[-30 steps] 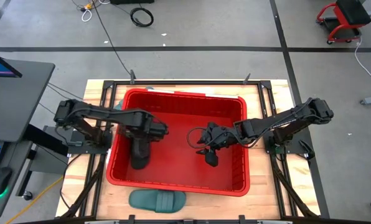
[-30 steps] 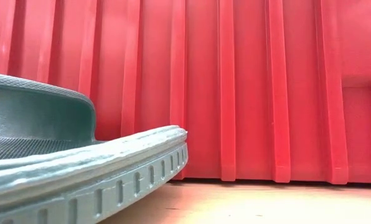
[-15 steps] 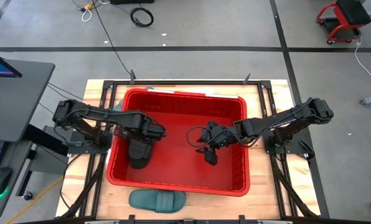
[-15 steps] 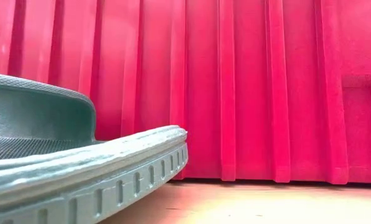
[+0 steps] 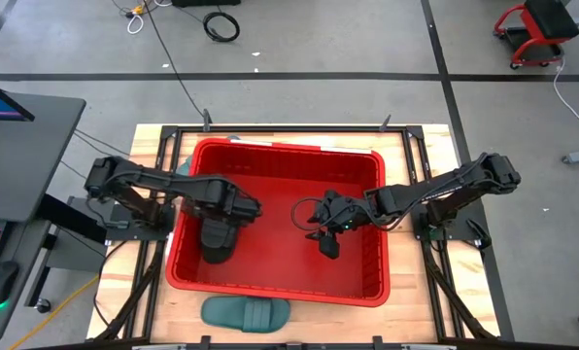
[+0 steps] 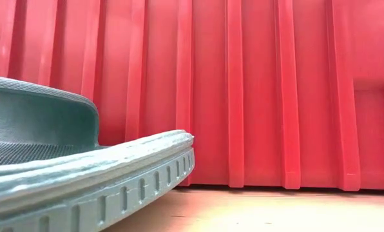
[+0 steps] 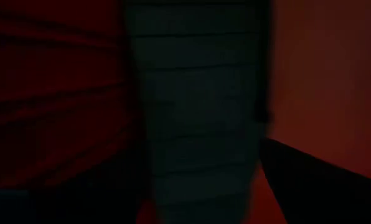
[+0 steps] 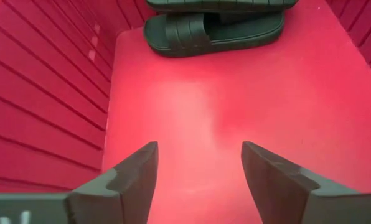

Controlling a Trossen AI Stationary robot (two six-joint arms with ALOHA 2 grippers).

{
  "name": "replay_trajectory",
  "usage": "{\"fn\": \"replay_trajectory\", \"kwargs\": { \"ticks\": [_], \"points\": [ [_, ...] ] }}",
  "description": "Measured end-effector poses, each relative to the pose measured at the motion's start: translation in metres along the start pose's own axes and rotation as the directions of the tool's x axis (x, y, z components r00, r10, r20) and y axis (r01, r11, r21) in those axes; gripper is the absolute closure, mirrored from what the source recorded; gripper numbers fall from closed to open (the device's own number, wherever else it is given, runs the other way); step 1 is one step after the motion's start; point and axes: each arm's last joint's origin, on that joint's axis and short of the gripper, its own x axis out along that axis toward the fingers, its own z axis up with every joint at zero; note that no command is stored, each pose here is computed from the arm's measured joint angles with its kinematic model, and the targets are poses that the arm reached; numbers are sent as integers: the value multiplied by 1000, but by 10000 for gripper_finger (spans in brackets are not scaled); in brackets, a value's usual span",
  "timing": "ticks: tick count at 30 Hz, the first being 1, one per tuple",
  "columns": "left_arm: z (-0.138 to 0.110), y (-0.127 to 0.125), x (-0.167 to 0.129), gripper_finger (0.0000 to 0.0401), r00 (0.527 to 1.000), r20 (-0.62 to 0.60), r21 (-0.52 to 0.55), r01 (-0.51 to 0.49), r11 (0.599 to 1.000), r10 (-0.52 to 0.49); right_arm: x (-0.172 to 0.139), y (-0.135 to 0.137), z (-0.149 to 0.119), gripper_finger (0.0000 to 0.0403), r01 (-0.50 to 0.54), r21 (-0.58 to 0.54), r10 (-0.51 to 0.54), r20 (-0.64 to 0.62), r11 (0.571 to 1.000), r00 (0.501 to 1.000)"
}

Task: Pick and place slides into bin
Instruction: Put the black slide on top of the other black slide in the container

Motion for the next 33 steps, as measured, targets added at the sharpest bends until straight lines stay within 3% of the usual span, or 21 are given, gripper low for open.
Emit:
{"fn": "replay_trajectory", "kwargs": {
  "ticks": [3, 8, 12, 19, 25, 27, 31, 33],
  "points": [
    [-1, -1, 13, 78, 998, -31, -7, -61, 998, 61, 0, 0, 0, 161, 0, 4, 0, -2, 1000, 1000],
    [-7, -4, 38, 82, 990, -117, 10, -79, 997, 80, 0, 2, -2, 158, -2, 1, 2, -10, 1000, 1000],
    [-7, -2, 40, 89, 989, -118, 5, -92, 996, 92, 0, 3, -3, 158, -5, -2, 5, -15, 1000, 1000],
    [-2, -20, 18, 92, 994, -70, 41, 92, 995, -89, 0, 3, -3, 158, -7, -3, 7, -20, 1000, 1000],
    [4, -33, 9, 92, 974, 18, 100, 225, 969, -228, 0, 3, -3, 156, -7, 15, 7, -19, 1000, 1000],
    [5, -42, 11, 92, 949, 37, 175, 302, 937, -313, 0, 3, -3, 156, -7, 17, 7, -20, 1000, 1000],
    [5, -64, 9, 94, 843, 43, 347, 491, 799, -537, 0, 3, -3, 156, -5, 24, 6, -21, 1000, 1000],
    [3, -72, 12, 98, 818, 39, 372, 521, 768, -574, 0, 3, -4, 156, -4, 25, 4, -25, 1000, 1000]
  ]
}}
